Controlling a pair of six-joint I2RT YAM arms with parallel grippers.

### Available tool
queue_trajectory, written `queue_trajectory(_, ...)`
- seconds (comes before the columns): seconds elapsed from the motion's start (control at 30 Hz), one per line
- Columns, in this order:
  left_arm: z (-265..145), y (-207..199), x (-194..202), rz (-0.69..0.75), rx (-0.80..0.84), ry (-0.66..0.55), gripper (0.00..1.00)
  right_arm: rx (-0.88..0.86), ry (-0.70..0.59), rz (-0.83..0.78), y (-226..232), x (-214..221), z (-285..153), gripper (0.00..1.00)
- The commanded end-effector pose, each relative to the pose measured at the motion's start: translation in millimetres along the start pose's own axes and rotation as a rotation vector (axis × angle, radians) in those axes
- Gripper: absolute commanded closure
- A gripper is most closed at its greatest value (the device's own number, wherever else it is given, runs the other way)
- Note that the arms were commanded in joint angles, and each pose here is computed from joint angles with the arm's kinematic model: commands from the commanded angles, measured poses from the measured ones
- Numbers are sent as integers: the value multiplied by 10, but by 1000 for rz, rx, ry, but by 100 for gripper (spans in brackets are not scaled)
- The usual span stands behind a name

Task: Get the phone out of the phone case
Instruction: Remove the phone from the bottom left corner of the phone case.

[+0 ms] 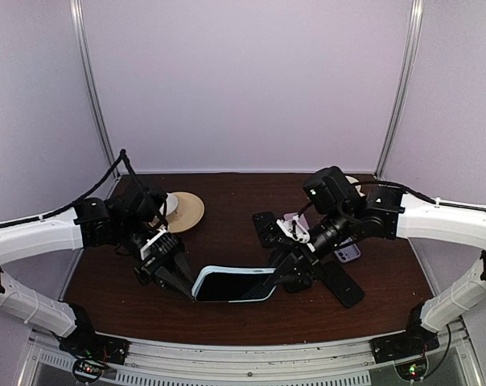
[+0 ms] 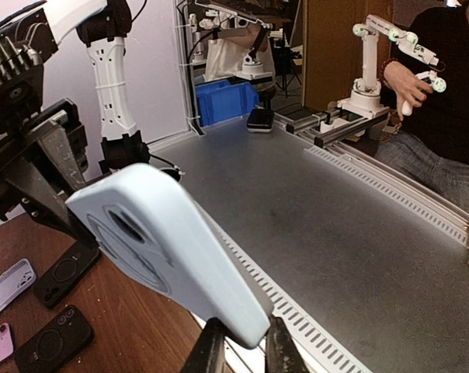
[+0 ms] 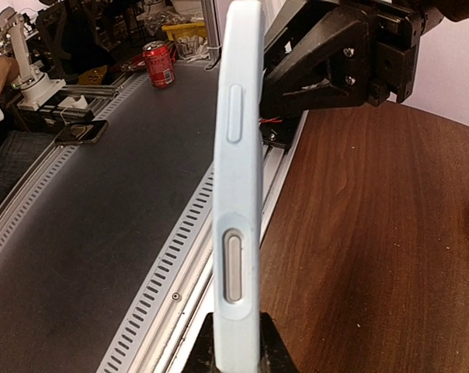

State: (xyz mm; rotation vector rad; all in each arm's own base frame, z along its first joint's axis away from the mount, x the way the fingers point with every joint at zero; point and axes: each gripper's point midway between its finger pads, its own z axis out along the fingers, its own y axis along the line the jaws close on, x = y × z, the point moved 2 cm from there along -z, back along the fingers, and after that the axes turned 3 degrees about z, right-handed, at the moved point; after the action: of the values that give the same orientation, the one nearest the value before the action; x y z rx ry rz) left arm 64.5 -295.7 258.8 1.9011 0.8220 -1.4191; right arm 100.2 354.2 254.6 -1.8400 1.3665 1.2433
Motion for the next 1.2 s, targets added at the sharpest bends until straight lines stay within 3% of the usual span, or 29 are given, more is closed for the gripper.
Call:
queue_trajectory(0.0,72,3,-138,117,15,-16,100,-22,-96,-131,-41,-372,3,100)
queue_trajectory(0.27,73,49,-43,172,-28,43,99,-62,-96,-101,-38,-371,42,100)
queue_trajectory(0.4,59,59,-11,189,-52,73,56,-9,-67,-110,-92,-327,24,100)
queue_trajectory(0.5,33,55,5,214,-76,105,42,49,-56,-119,-134,-287,-48,100)
queue_trajectory(0.7,-68,81,28,264,-143,173,41,161,-2,-135,-154,-170,-217,100)
queue_trajectory(0.93,-217,128,-63,291,-198,163,46,308,138,-175,-238,57,-372,100)
queue_trajectory(1.17,-184,128,-41,246,-163,129,47,338,217,-275,-220,91,-353,100)
